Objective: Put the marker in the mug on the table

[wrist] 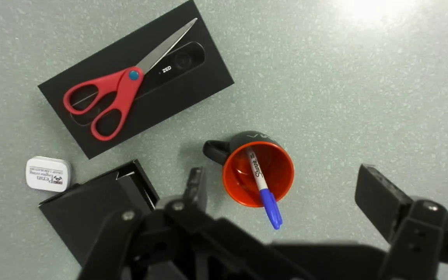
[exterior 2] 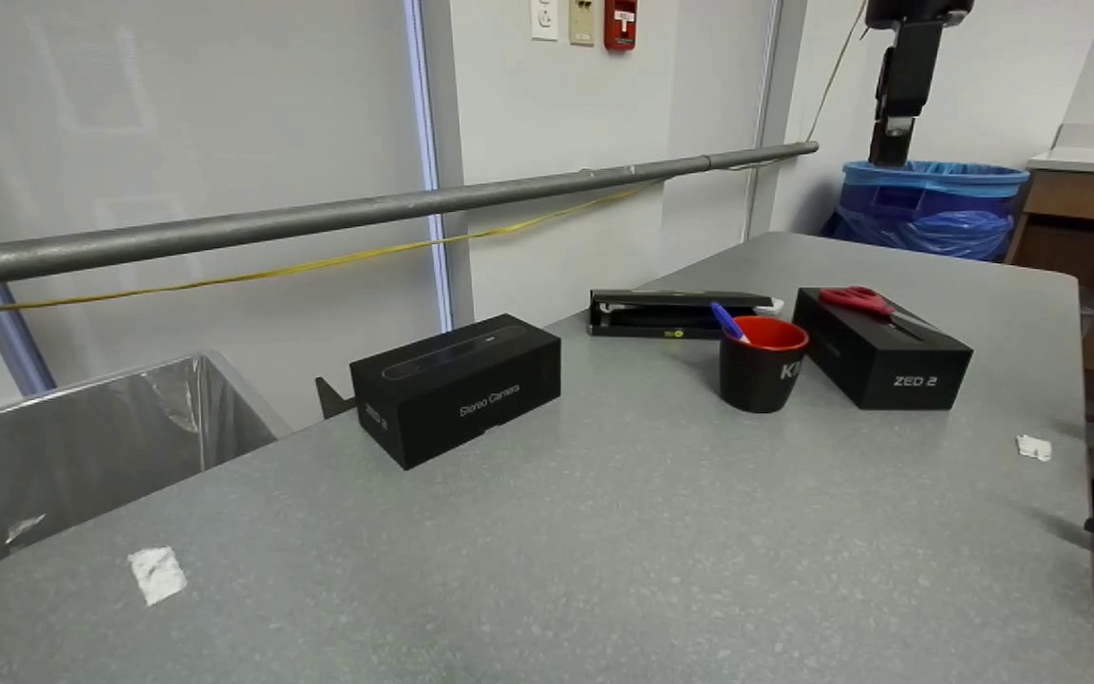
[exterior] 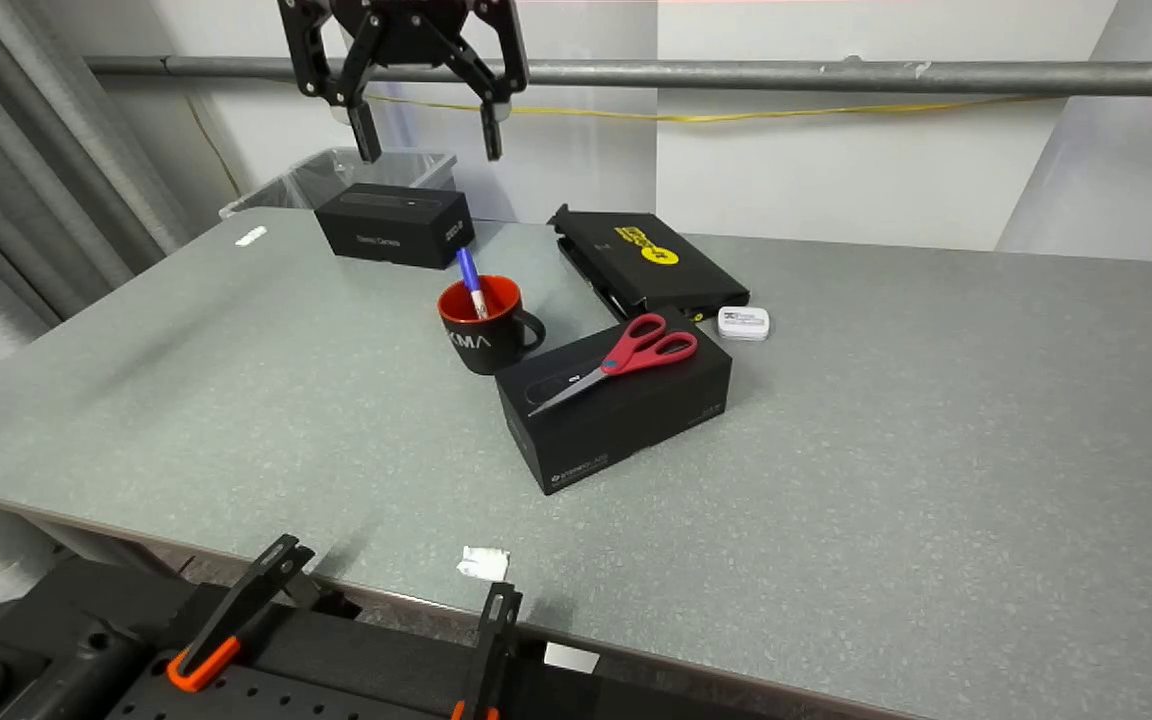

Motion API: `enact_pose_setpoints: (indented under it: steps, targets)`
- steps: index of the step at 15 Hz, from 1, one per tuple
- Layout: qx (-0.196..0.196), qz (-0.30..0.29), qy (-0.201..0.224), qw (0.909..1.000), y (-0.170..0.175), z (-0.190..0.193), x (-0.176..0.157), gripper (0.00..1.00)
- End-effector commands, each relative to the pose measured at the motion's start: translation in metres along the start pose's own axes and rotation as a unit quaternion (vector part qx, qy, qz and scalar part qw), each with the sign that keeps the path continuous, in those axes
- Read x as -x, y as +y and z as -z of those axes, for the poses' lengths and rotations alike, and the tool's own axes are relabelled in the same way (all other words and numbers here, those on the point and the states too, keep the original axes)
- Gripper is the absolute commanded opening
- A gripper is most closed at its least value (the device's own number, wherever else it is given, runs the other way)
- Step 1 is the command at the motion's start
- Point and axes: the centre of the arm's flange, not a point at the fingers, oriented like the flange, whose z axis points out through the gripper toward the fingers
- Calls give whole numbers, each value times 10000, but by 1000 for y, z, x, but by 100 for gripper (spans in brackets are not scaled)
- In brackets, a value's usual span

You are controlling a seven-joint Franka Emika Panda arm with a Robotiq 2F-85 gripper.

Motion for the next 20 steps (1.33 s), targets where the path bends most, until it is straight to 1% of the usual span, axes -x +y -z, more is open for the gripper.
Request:
enact_pose_setpoints:
  steps: [1,3,4,7,8,10,13,17,18,20]
  targets:
    - [27,32,5,10000,4,-5,-9,100]
    - [-17,87,-43,10000,10,-23,-28,100]
    - [18,64,19,10000,13,-33,-37,100]
    - [-79,235,132,9996,15,-56,-59,100]
    - [-24,270,187,9995,14,-64,-66,100]
    - [-7,426,293,9987,10,-76,-80,100]
    - [-16,622,360,9974,-5,-93,-98,100]
    - [-43,781,245,9966,-24,-110,-110,100]
    - [27,699,177,9974,-24,-103,-95,100]
    - [10,721,140,9973,-27,-108,-96,100]
